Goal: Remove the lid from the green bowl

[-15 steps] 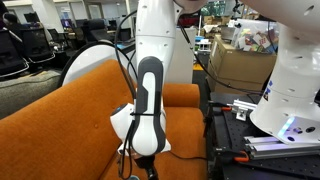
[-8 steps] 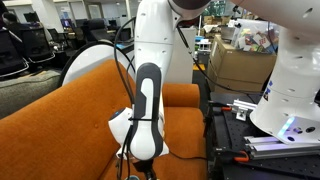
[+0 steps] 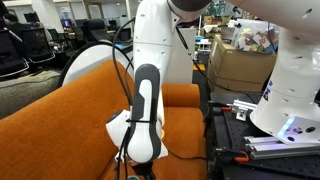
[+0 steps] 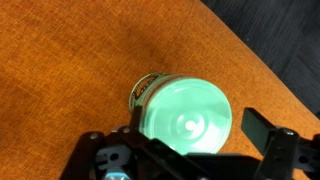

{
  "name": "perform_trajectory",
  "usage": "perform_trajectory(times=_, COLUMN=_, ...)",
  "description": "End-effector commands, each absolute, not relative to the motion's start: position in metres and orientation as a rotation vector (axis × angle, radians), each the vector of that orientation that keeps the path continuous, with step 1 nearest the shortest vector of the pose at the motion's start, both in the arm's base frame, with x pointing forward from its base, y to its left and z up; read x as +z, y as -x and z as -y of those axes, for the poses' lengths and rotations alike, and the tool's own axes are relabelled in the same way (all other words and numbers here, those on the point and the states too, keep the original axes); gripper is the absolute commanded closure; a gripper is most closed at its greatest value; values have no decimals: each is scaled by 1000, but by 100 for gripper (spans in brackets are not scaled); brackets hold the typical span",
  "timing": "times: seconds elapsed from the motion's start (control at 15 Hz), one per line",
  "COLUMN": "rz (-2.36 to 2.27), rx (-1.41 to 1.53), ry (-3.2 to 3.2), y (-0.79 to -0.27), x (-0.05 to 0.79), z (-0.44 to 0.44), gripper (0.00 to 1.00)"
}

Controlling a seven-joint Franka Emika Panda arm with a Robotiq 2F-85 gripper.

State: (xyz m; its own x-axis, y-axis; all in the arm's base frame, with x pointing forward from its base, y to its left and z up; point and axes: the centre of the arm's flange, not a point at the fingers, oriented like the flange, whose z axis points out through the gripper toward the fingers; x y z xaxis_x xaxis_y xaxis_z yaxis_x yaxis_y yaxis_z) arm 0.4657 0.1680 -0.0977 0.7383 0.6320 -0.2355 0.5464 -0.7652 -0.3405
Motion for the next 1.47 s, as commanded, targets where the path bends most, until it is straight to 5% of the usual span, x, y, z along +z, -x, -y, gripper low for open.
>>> perform_trajectory(times=0.0, rz=960, rx=540, ry=2646, y=-469, x=-98, z=-170, gripper=0)
perform_trajectory(times=1.4, rz=983, rx=428, ry=2778, y=-451, x=-103, z=-192, gripper=0)
